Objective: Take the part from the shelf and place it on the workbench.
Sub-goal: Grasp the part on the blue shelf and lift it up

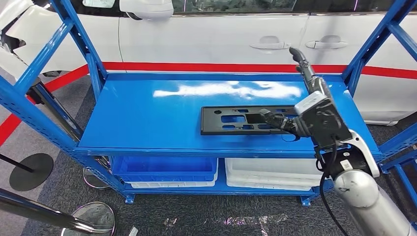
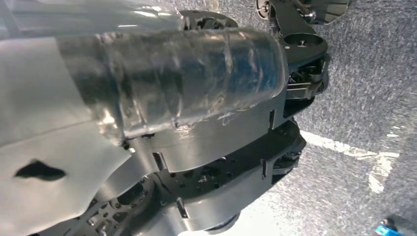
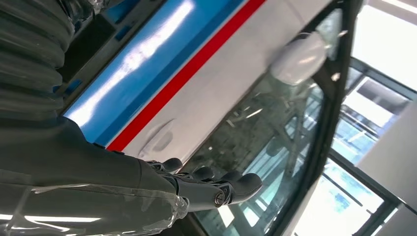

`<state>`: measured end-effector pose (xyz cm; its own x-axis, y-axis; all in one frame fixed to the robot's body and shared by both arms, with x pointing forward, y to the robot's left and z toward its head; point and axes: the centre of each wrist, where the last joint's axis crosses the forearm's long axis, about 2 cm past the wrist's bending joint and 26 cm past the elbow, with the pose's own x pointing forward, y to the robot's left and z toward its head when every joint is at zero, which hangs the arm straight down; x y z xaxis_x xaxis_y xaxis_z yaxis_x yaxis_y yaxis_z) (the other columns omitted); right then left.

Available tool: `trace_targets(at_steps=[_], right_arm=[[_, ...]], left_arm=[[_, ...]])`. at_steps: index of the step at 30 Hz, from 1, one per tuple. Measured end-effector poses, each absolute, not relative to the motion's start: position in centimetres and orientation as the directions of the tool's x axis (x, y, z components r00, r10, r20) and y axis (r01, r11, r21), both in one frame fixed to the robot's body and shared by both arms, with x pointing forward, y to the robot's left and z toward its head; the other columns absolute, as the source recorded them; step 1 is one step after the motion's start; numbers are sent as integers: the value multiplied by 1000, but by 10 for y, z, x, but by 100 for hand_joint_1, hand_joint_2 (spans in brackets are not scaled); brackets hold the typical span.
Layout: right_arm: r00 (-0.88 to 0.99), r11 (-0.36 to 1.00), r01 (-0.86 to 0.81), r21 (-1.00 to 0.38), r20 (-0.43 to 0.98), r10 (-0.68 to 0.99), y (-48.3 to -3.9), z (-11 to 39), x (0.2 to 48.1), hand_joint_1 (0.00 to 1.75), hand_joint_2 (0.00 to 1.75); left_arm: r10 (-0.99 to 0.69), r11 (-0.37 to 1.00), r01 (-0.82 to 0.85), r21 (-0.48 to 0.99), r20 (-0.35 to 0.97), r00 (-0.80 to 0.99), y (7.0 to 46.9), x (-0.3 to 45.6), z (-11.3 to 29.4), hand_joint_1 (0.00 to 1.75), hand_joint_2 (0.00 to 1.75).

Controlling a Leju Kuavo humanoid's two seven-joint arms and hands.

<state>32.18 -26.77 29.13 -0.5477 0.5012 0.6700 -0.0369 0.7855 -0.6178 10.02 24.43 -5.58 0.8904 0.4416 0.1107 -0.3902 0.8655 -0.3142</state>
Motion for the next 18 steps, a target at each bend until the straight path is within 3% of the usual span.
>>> trace_targets(at_steps=[8, 18], right_arm=[[-479, 580, 36, -814, 495, 724, -263, 263, 332, 0, 175], [-362, 327, -19, -945, 312, 879, -271, 215, 351, 0, 175]], left_arm=[[401, 882, -351, -314, 109, 910, 251, 101, -54, 0, 0], [339, 905, -293, -310, 108, 935, 261, 100, -52, 0, 0]])
